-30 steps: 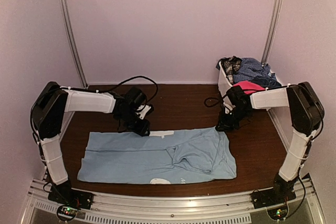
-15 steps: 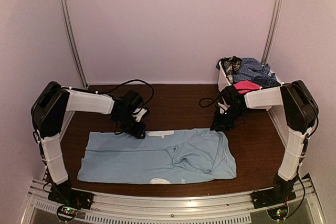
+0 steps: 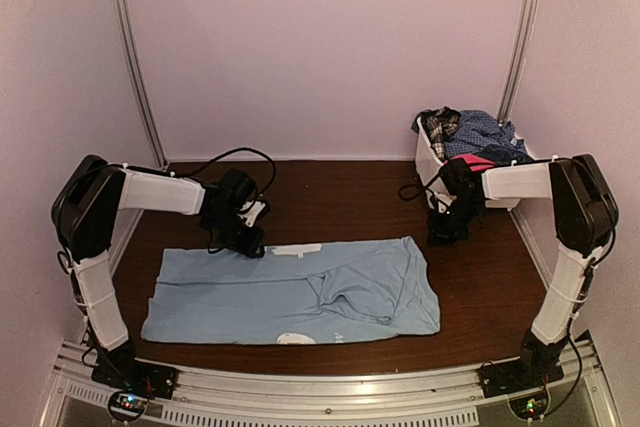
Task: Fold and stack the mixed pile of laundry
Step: Rotate the rectangle-folded T-shirt at the center of the board.
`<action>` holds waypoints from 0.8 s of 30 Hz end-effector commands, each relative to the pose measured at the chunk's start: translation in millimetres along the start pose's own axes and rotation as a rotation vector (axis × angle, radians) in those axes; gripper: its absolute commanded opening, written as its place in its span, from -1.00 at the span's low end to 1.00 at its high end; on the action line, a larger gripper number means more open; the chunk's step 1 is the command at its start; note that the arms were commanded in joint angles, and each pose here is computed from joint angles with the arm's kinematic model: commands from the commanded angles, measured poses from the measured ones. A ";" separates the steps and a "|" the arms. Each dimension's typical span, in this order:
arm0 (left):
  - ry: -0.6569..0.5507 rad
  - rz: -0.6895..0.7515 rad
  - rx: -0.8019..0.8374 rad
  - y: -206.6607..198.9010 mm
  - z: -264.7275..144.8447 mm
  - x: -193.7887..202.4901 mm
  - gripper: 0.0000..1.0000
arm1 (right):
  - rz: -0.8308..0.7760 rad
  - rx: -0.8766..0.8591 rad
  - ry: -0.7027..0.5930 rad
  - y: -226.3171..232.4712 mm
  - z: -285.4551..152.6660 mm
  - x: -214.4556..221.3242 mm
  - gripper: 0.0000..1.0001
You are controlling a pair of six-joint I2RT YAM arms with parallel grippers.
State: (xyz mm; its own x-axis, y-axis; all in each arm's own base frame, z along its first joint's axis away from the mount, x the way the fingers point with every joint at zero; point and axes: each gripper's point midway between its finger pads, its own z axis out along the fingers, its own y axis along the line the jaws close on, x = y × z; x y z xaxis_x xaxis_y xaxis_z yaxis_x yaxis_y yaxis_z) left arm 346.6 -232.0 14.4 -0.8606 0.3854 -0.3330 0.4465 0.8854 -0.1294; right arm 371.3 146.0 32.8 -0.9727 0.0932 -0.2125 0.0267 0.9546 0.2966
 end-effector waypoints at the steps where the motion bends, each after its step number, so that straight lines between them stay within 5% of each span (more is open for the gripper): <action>1: 0.192 -0.062 -0.060 29.4 20.4 61.4 -0.17 | -0.048 0.065 -0.025 -17.1 -18.2 -8.5 -0.73; 10: -0.026 -0.034 0.026 8.0 -30.0 -9.8 -0.03 | -0.161 -0.235 -0.094 95.7 -67.3 -1.5 -0.52; 17: -0.118 -0.124 0.041 34.0 -69.5 -36.8 0.04 | -0.309 -0.297 0.102 162.3 -35.4 86.1 -0.48; 24: -0.157 -0.225 0.039 66.3 -89.9 -29.7 0.06 | -0.387 -0.212 0.279 161.8 5.5 144.5 -0.53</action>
State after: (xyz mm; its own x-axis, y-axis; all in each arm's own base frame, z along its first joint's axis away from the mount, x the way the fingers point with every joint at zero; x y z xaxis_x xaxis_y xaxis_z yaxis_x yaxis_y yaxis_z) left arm 383.5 -172.8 88.9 -0.8855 0.1831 -0.4271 0.2955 0.9312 -0.2134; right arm 254.6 323.3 74.0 -0.9207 -0.3331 -0.2033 -0.3902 0.7922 0.4692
